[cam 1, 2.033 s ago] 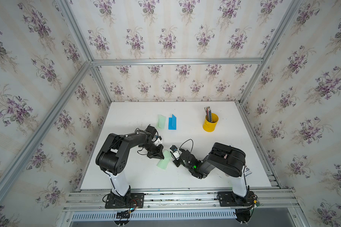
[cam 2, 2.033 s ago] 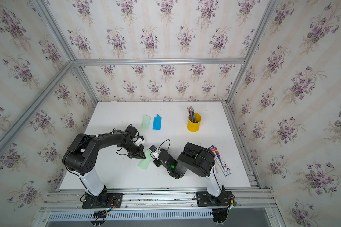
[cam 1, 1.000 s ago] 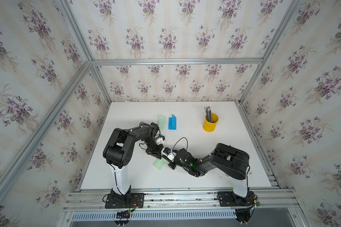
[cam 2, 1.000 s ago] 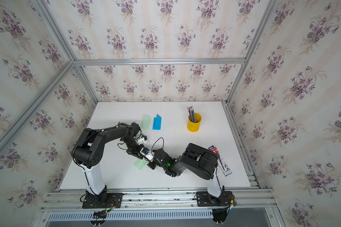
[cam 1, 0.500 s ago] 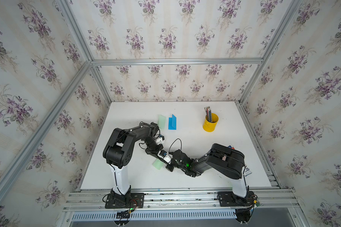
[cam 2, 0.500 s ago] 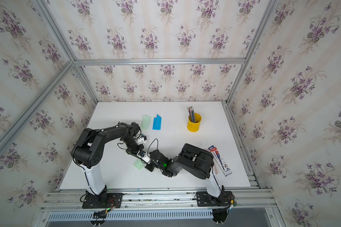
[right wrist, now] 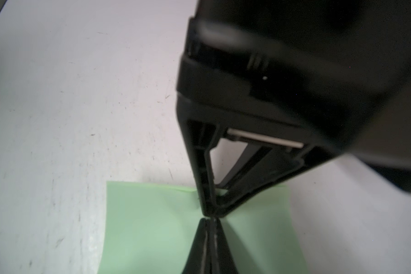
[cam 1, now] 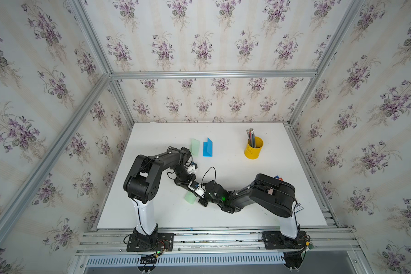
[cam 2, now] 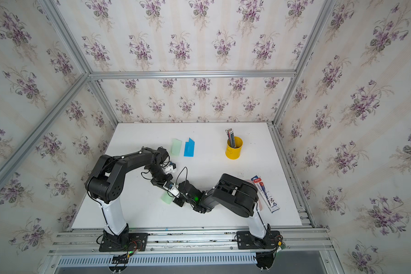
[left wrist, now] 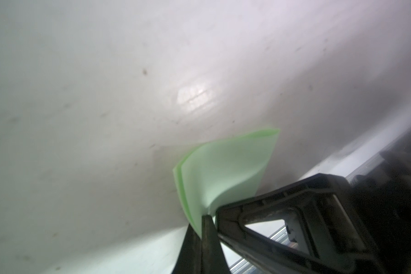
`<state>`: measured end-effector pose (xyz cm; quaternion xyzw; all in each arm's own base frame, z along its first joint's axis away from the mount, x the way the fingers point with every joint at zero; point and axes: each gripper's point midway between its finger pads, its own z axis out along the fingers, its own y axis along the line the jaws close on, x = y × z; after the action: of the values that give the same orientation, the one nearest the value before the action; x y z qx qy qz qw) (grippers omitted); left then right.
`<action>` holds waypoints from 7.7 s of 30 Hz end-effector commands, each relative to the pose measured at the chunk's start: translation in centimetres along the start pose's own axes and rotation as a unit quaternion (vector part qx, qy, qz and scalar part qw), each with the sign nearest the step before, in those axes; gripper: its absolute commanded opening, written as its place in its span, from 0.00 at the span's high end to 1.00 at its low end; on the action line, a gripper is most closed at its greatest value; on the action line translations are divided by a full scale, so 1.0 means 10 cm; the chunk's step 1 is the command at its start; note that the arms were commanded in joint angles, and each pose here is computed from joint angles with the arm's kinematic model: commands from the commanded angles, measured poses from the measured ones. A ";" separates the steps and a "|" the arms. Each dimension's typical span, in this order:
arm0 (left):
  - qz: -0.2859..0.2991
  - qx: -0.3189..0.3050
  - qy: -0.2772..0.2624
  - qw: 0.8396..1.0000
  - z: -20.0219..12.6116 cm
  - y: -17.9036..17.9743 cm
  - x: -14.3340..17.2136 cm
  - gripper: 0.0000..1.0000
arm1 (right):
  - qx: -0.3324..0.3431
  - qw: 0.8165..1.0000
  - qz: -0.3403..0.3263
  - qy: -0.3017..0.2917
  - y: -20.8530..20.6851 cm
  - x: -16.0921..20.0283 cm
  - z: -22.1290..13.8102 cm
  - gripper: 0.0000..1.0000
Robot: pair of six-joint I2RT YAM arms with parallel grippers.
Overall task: Fold the square paper along the opposite sides
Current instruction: Smooth out the paper at the center of the board.
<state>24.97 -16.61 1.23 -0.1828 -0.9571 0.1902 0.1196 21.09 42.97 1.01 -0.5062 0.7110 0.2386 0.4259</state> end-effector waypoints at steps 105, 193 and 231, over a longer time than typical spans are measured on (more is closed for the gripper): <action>-0.020 -0.023 -0.016 0.999 -0.03 0.16 -0.05 1.00 | -0.063 0.997 -0.043 0.023 0.53 0.32 -0.14 1.00; -0.225 -0.016 -0.174 0.959 0.08 0.09 0.14 1.00 | 0.133 0.986 0.072 0.074 -0.76 0.71 -0.02 1.00; -0.251 -0.047 -0.188 0.948 0.06 0.24 0.19 1.00 | 0.103 0.992 0.067 0.029 -0.59 0.23 0.28 1.00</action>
<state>24.89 -16.13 1.22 0.0869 -0.9755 0.1980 -0.0410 27.38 43.53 1.37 -0.4090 0.7467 0.2223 0.4751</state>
